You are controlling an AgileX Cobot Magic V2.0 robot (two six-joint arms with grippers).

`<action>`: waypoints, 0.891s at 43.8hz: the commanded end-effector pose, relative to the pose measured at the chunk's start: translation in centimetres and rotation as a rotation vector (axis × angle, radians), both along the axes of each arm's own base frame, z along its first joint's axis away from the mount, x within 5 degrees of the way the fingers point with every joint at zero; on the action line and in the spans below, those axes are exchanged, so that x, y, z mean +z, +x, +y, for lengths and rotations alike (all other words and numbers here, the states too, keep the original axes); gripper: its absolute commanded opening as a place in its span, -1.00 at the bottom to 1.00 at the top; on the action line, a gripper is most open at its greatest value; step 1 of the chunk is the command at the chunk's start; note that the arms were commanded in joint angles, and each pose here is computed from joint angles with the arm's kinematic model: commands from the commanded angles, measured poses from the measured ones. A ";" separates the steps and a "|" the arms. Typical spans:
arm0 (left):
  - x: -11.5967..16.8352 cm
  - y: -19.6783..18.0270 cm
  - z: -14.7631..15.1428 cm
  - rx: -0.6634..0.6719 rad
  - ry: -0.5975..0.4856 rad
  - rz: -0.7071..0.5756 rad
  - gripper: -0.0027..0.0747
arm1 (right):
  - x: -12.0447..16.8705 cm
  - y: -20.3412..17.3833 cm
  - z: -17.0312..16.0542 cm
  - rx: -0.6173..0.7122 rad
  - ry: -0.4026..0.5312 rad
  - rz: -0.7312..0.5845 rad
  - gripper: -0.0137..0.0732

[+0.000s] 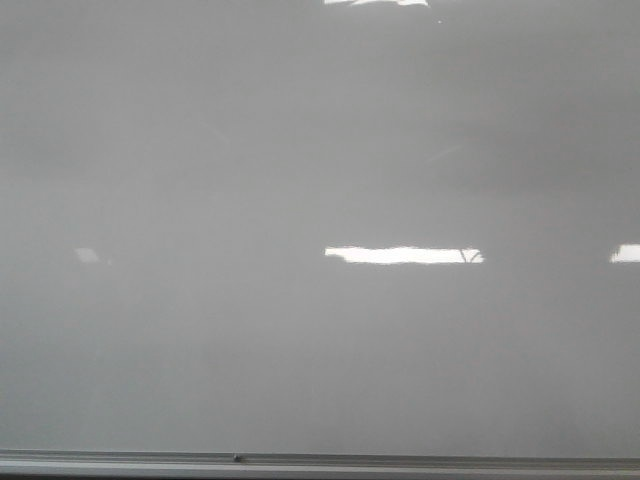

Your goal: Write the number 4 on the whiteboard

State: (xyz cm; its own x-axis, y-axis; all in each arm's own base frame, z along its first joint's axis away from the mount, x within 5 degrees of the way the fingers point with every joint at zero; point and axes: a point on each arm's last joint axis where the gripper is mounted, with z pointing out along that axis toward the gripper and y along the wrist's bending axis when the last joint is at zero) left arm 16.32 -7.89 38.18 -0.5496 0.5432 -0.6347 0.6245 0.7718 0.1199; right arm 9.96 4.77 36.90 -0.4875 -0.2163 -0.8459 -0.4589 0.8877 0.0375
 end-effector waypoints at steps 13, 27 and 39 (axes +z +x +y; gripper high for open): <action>1.7 0.4 -0.1 0.020 -0.077 -0.124 0.21 | -0.6 4.3 0.7 -0.135 0.186 -0.185 -0.84; 1.8 0.4 -0.1 0.022 -0.082 -0.136 0.21 | -1.5 9.5 2.2 -0.167 0.188 -0.161 -0.84; 1.8 0.4 -0.1 0.022 -0.082 -0.136 0.21 | -0.5 13.5 3.5 -0.167 0.175 -0.146 -0.84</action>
